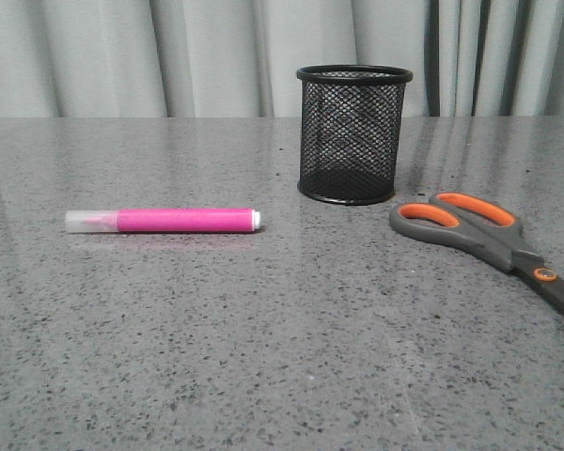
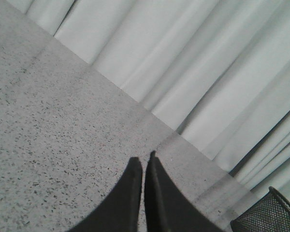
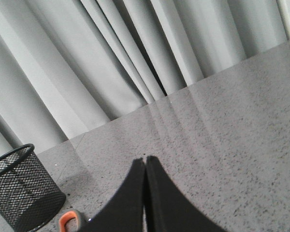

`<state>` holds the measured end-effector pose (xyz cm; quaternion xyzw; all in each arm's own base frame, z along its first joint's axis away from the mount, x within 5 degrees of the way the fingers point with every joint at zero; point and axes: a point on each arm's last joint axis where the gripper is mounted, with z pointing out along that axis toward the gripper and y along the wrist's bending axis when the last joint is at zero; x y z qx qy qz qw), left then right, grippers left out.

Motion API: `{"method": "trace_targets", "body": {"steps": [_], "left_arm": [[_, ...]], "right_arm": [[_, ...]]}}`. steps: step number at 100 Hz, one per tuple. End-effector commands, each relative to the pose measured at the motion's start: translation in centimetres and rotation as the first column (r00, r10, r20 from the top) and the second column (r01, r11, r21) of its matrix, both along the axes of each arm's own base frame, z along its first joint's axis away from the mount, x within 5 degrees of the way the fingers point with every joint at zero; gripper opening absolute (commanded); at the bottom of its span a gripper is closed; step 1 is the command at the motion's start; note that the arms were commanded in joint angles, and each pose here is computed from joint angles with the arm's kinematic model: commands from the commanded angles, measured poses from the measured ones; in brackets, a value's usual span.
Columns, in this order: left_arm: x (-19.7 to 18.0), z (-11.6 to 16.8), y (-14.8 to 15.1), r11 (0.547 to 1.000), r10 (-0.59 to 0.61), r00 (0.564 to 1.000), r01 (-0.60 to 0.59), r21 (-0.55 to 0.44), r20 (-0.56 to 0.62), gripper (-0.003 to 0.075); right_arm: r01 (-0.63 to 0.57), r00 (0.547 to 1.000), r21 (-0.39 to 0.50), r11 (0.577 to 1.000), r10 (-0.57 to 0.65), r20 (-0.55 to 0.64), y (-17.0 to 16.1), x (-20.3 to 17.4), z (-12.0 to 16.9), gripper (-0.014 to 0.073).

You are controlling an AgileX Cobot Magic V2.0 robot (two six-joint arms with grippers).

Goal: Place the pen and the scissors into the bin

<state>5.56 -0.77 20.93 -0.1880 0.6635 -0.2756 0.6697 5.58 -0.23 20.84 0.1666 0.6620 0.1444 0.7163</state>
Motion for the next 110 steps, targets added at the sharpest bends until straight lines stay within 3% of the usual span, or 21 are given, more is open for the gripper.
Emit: {"method": "trace_targets", "body": {"steps": [1, 10, 24, 38, 50, 62, 86, 96, 110], "left_arm": [[-0.2, 0.3, 0.4, 0.998, 0.038, 0.998, -0.035, -0.045, 0.058, -0.0019], [-0.4, 1.7, 0.1, 1.000, 0.009, 0.998, -0.008, -0.009, 0.065, -0.0019], [-0.3, 4.7, -0.4, 0.981, -0.040, 0.999, 0.035, 0.191, 0.020, -0.0019], [1.0, 8.0, -0.8, 0.926, -0.070, 0.992, 0.103, 0.364, -0.102, -0.0019], [2.6, 10.8, -1.3, 0.845, -0.115, 0.974, 0.200, 0.496, -0.196, -0.0019], [4.3, 12.4, -1.8, 0.783, -0.155, 0.940, 0.305, 0.542, -0.306, -0.0019], [7.1, 13.4, -2.4, 0.753, -0.190, 0.887, 0.407, 0.517, -0.421, -0.0018], [7.5, 13.6, -2.9, 0.691, -0.252, 0.868, 0.470, 0.548, -0.427, 0.0021], [8.1, 13.9, -3.8, 0.669, -0.346, 0.856, 0.512, 0.538, -0.384, 0.0176]], "right_arm": [[0.006, 0.998, 0.011, 1.000, -0.007, 0.058, 0.0, -0.4, 1.4, -0.0072], [-0.034, 0.999, 0.005, 0.999, 0.034, 0.004, 0.3, -0.3, 2.3, -0.0064], [-0.072, 0.992, -0.045, 0.996, 0.067, -0.106, 0.6, 0.5, 4.3, -0.0064], [-0.147, 0.961, -0.168, 0.975, 0.101, -0.257, 0.9, 2.4, 6.7, -0.0064], [-0.230, 0.923, -0.222, 0.947, 0.141, -0.357, 1.2, 4.5, 9.0, -0.0064], [-0.328, 0.873, -0.255, 0.910, 0.189, -0.449, 1.7, 6.3, 10.6, -0.0064], [-0.417, 0.801, -0.237, 0.878, 0.232, -0.552, 2.0, 8.7, 12.2, -0.0059], [-0.431, 0.800, -0.256, 0.865, 0.235, -0.552, 2.0, 8.9, 12.7, 0.0037], [-0.426, 0.809, -0.259, 0.867, 0.237, -0.538, 2.0, 8.9, 13.2, 0.0324]]}}
